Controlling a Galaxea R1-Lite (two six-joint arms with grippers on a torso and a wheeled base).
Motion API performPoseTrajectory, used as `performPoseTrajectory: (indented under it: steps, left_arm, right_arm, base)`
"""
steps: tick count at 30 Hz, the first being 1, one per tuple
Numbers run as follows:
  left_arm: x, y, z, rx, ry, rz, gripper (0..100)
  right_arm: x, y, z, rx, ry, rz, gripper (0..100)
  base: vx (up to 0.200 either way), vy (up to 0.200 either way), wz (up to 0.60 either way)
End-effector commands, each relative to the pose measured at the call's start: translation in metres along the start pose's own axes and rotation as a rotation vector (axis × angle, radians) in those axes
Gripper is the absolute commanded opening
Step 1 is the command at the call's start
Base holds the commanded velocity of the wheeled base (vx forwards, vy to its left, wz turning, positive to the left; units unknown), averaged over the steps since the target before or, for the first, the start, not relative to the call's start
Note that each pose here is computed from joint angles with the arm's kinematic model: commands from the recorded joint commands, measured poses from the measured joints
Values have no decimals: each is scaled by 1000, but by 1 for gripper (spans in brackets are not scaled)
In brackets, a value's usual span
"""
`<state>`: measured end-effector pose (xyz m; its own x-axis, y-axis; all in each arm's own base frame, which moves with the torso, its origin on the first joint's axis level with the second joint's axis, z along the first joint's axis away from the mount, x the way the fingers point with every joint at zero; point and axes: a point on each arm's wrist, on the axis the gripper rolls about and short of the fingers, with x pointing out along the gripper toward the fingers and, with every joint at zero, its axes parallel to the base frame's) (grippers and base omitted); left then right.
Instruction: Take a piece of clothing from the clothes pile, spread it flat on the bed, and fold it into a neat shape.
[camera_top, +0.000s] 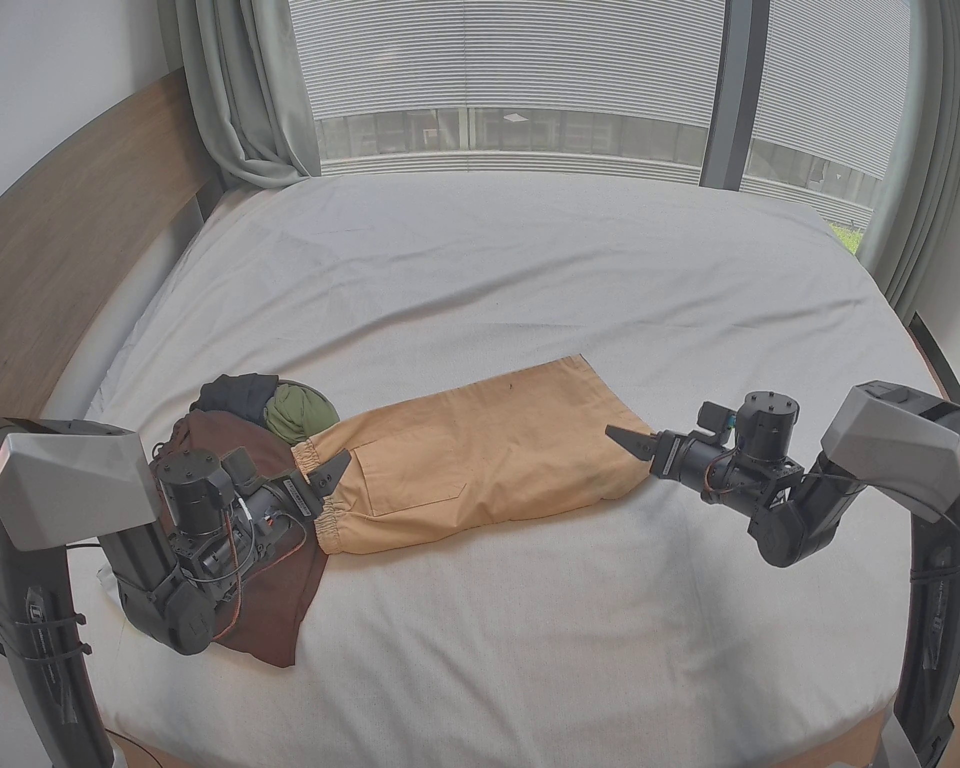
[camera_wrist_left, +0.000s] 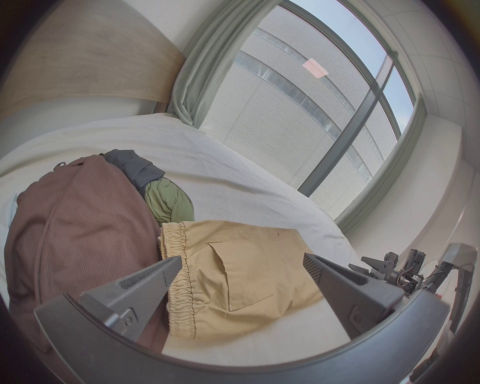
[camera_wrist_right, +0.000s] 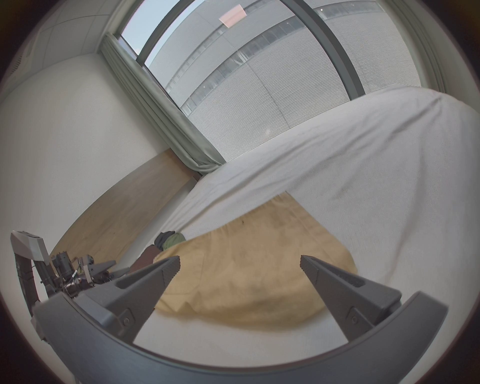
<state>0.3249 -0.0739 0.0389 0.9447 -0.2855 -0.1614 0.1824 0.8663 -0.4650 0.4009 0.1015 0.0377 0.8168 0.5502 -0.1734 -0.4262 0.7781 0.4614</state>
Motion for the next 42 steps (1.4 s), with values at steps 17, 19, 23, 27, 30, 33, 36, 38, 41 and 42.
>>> performPoseTrajectory:
  steps: [17, 19, 23, 27, 30, 33, 36, 38, 41, 42]
  left_arm:
    - [1, 5, -5, 12, 18, 15, 100]
    - [1, 6, -5, 12, 19, 16, 100]
    - [1, 5, -5, 12, 19, 14, 100]
    - [1, 6, -6, 12, 20, 15, 100]
    - [1, 6, -6, 12, 19, 16, 100]
    - [1, 6, -5, 12, 18, 15, 100]
    - [1, 6, -5, 11, 16, 15, 100]
    - [1, 6, -5, 11, 17, 13, 100]
    - [1, 6, -5, 9, 17, 13, 100]
    - [1, 6, -5, 11, 17, 13, 100]
  right_arm:
    - [15, -27, -47, 74, 107, -56, 100]
    - [16, -27, -48, 94, 106, -55, 100]
    - [17, -28, -50, 123, 108, -60, 100]
    - [18, -31, -56, 133, 135, -72, 100]
    - [20, -32, -57, 136, 139, -74, 100]
    - [24, -35, -62, 137, 141, -76, 100]
    - [31, -38, -67, 132, 131, -92, 100]
    - [37, -39, -72, 131, 129, -95, 100]
    - [45, -39, -80, 126, 128, -100, 100]
    - [47, -40, -82, 125, 128, -101, 100]
  base:
    - [0, 0, 0]
    - [0, 0, 0]
    - [0, 0, 0]
    - [0, 0, 0]
    - [0, 0, 0]
    - [0, 0, 0]
    - [0, 0, 0]
    - [0, 0, 0]
    - [0, 0, 0]
    - [0, 0, 0]
